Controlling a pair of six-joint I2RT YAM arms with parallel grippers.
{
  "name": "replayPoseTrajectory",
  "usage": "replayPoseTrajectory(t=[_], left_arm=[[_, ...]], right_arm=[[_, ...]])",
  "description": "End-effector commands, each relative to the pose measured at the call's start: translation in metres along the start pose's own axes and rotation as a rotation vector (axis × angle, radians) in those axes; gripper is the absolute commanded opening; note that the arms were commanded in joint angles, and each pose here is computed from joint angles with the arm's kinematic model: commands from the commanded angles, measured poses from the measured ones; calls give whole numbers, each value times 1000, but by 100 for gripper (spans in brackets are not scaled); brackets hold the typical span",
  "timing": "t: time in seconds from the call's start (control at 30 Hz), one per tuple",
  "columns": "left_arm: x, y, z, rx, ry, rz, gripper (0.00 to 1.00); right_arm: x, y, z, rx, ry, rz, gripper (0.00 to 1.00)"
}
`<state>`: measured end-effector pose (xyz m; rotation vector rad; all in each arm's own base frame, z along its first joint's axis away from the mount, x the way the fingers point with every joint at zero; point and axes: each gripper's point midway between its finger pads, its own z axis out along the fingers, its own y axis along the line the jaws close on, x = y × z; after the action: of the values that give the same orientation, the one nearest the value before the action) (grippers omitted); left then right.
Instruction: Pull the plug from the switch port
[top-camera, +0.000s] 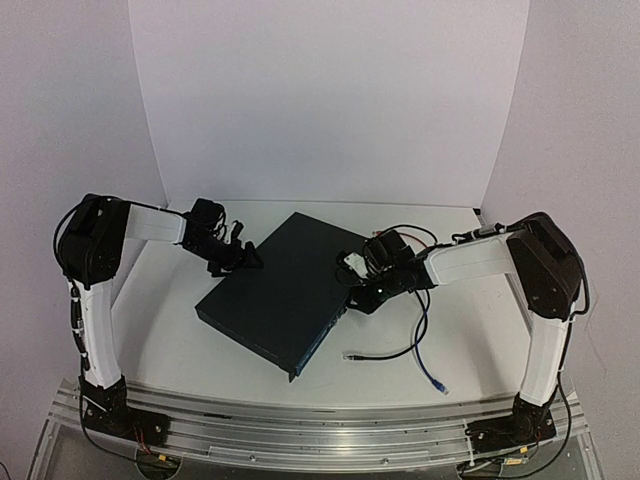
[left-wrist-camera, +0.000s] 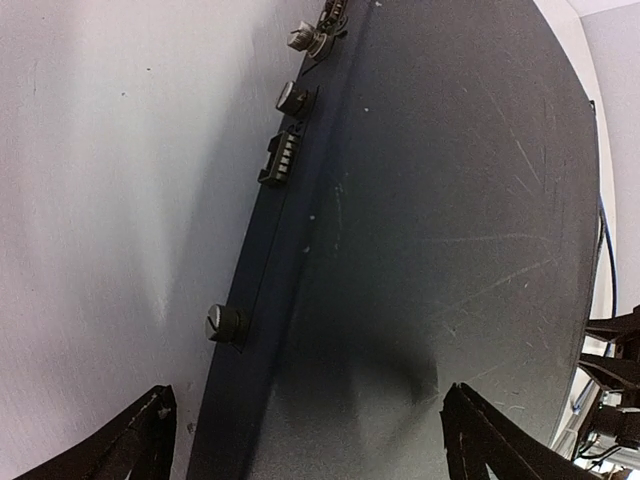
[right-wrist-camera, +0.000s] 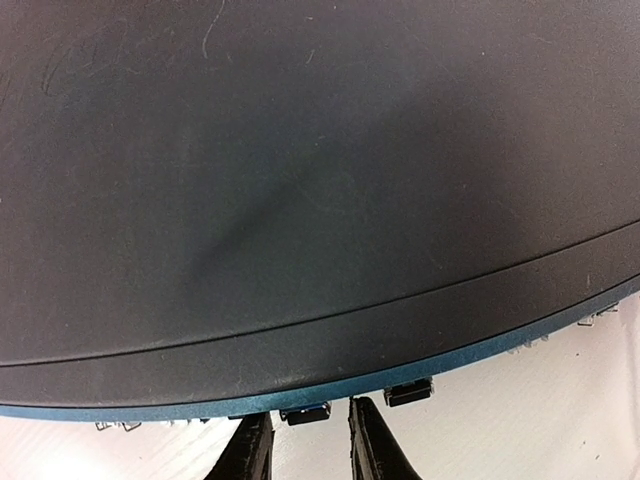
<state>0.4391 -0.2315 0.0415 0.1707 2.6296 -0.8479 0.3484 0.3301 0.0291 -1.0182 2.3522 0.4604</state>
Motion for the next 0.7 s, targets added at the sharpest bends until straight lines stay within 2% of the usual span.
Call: replayPoseTrajectory(t=[0.0,0.67], left_arm=[[-7,-13,2,51,-3,27,91],[5,-12,16,46,56,47,90]], right_arm=[[-18,0,2,9,-45,-26,25],[-34,-3,3,62,-112,-99,21]])
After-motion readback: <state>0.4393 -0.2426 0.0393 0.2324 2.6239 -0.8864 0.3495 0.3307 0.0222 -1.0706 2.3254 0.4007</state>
